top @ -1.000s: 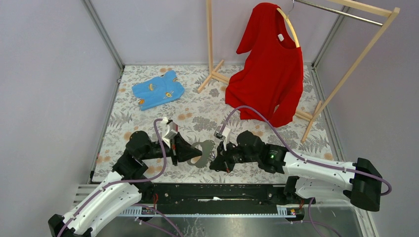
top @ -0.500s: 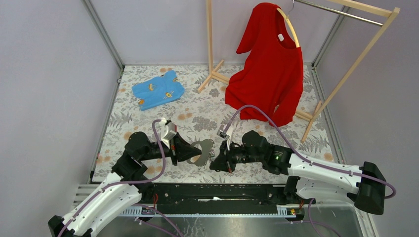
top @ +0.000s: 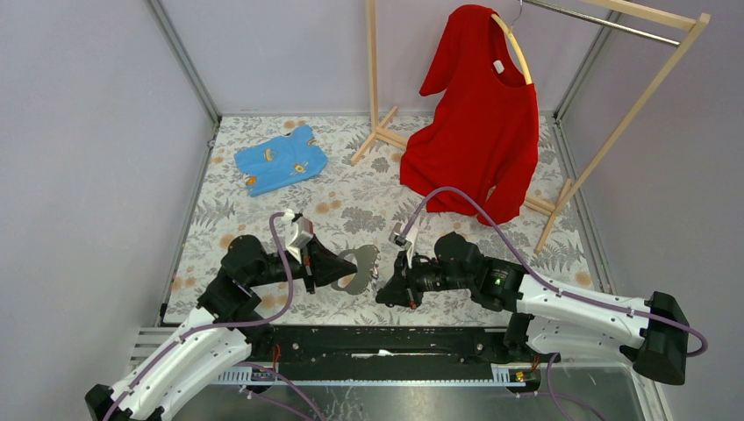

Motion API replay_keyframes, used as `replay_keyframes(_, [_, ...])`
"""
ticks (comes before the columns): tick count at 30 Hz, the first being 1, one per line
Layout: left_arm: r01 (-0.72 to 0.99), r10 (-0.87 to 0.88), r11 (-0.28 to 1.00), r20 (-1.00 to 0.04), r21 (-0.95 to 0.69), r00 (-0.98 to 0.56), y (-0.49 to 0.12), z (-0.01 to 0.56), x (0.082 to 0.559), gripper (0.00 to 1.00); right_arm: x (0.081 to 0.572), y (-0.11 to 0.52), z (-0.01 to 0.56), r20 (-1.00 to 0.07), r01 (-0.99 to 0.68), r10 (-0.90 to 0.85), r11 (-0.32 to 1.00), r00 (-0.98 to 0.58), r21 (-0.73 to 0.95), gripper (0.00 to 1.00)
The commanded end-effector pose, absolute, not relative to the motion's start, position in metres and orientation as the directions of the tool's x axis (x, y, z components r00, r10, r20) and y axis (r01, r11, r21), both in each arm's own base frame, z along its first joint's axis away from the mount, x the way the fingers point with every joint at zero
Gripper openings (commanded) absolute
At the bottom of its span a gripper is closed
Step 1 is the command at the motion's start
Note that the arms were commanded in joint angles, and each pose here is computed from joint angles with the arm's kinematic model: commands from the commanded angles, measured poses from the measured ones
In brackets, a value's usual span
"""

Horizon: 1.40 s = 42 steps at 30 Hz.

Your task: Remove the keys from the keyring

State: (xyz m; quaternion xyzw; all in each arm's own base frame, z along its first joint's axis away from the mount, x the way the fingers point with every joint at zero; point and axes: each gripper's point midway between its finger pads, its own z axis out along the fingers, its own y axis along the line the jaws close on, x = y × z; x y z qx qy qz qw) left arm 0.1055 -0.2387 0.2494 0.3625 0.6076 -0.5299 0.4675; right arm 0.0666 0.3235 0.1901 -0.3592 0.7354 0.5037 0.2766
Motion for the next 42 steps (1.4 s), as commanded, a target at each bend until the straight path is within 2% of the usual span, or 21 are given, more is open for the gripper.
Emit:
replay_keyframes(1, [0.952,-0.099,0.189,-0.969,-0.242,-0.227,-0.238,0.264,0.110,0.00,0.066,0.321,0.195,-0.773,-0.808,-0.241,0.227,-0.587,0.543,0.00])
replay_keyframes(9, [0.941,-0.102,0.211,-0.964,-0.263,-0.246,-0.236,0.261,0.112,0.00,0.068,0.320,0.195,-0.775,-0.809,-0.240,0.236,-0.585,0.538,0.00])
replay_keyframes(14, [0.869,-0.138,0.295,-0.918,-0.397,-0.372,-0.236,0.247,0.128,0.00,0.069,0.314,0.192,-0.779,-0.822,-0.270,0.262,-0.566,0.506,0.00])
replay_keyframes(17, [0.789,-0.186,0.296,-0.843,-0.538,-0.505,-0.242,0.234,0.134,0.00,0.074,0.310,0.183,-0.770,-0.822,-0.300,0.303,-0.563,0.483,0.00])
replay_keyframes(21, [0.605,-0.286,0.294,-0.673,-0.740,-0.682,-0.247,0.205,0.144,0.00,0.089,0.301,0.169,-0.757,-0.815,-0.344,0.405,-0.556,0.415,0.00])
replay_keyframes(25, [0.432,-0.379,0.291,-0.517,-0.854,-0.767,-0.244,0.167,0.151,0.00,0.105,0.292,0.156,-0.744,-0.810,-0.404,0.497,-0.533,0.311,0.00])
replay_keyframes(27, [0.413,-0.392,0.275,-0.493,-0.868,-0.777,-0.243,0.157,0.149,0.09,0.107,0.292,0.148,-0.733,-0.825,-0.452,0.500,-0.509,0.264,0.00])
replay_keyframes(31, [0.444,-0.395,0.285,-0.526,-0.850,-0.753,-0.242,0.152,0.150,0.32,0.107,0.299,0.144,-0.743,-0.852,-0.483,0.473,-0.464,0.225,0.00])
replay_keyframes(35, [0.482,-0.375,0.359,-0.597,-0.799,-0.709,-0.239,0.143,0.153,0.45,0.110,0.300,0.142,-0.764,-0.871,-0.496,0.461,-0.413,0.172,0.00])
replay_keyframes(42, [0.578,-0.367,0.491,-0.757,-0.651,-0.541,-0.229,0.156,0.160,0.50,0.116,0.299,0.140,-0.781,-0.901,-0.549,0.432,-0.298,0.040,0.00])
